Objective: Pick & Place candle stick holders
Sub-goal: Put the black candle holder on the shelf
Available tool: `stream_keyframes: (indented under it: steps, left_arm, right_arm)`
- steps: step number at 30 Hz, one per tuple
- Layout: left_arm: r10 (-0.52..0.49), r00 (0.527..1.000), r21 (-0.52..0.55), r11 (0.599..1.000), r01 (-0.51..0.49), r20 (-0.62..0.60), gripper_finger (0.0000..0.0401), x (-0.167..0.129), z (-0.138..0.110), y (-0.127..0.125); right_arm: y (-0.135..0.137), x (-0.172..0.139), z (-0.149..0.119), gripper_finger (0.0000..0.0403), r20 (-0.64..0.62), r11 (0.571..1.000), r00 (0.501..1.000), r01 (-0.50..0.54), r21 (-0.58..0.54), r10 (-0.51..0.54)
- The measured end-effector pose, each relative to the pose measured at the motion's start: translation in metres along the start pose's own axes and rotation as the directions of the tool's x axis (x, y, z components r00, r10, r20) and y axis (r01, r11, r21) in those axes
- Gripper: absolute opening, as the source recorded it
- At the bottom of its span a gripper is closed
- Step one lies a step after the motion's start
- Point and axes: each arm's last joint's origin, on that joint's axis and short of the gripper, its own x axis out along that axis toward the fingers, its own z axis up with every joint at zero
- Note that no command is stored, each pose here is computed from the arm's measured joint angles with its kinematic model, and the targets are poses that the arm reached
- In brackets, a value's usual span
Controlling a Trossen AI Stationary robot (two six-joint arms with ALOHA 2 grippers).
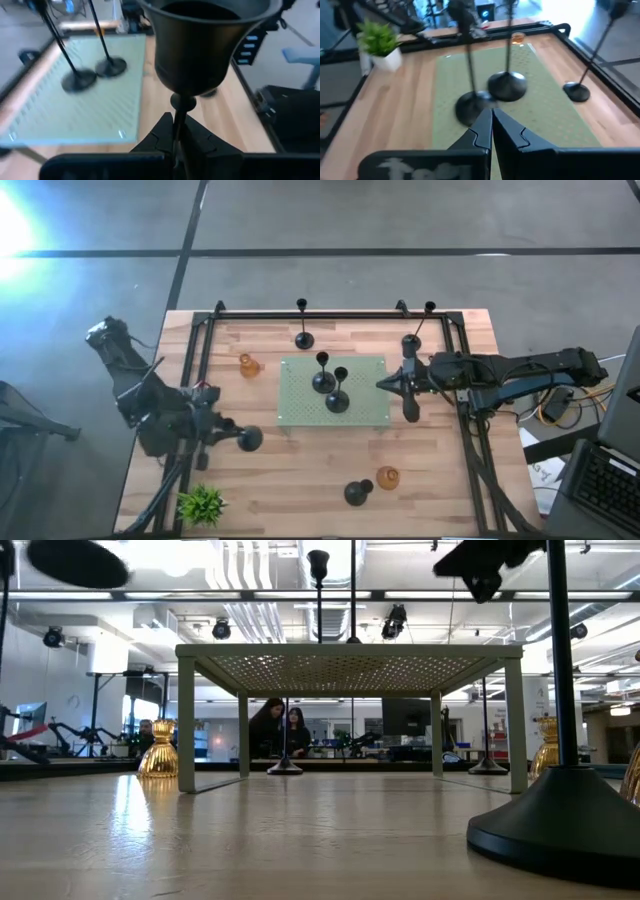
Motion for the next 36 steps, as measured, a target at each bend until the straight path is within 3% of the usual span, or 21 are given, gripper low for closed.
stream_keyframes:
  steps: [9,14,21,27,31,36]
  left_arm:
    - [-0.004,1.000,-0.024,1.000,0.004,0.014,0.0016,0.043,0.020,0.011]
    - [-0.119,0.991,-0.008,0.993,0.120,0.054,0.0016,0.065,0.033,0.010]
    - [-0.110,0.992,0.070,0.992,0.106,0.067,0.0016,0.088,0.054,0.001]
    - [-0.131,0.990,0.105,0.987,0.125,0.052,0.0016,0.105,0.068,-0.011]
    - [-0.141,0.989,0.126,0.983,0.136,0.035,0.0016,0.119,0.073,-0.019]
    - [-0.228,0.972,0.162,0.962,0.217,0.052,0.0016,0.134,0.075,-0.028]
  right_arm:
    - [0.048,-0.015,0.003,0.0008,-0.018,0.965,0.967,-0.255,-0.067,0.255]
    - [0.075,-0.015,0.006,0.0008,0.072,0.938,0.937,-0.334,-0.097,0.341]
    - [0.094,0.007,0.004,0.0008,0.088,0.931,0.929,-0.352,-0.102,0.360]
    - [0.110,0.025,0.019,0.0013,0.111,0.927,0.923,-0.353,-0.128,0.367]
    - [0.123,0.034,0.032,0.0038,0.108,0.917,0.919,-0.357,-0.178,0.379]
    - [0.138,0.051,0.039,0.0090,0.063,0.906,0.926,-0.348,-0.241,0.372]
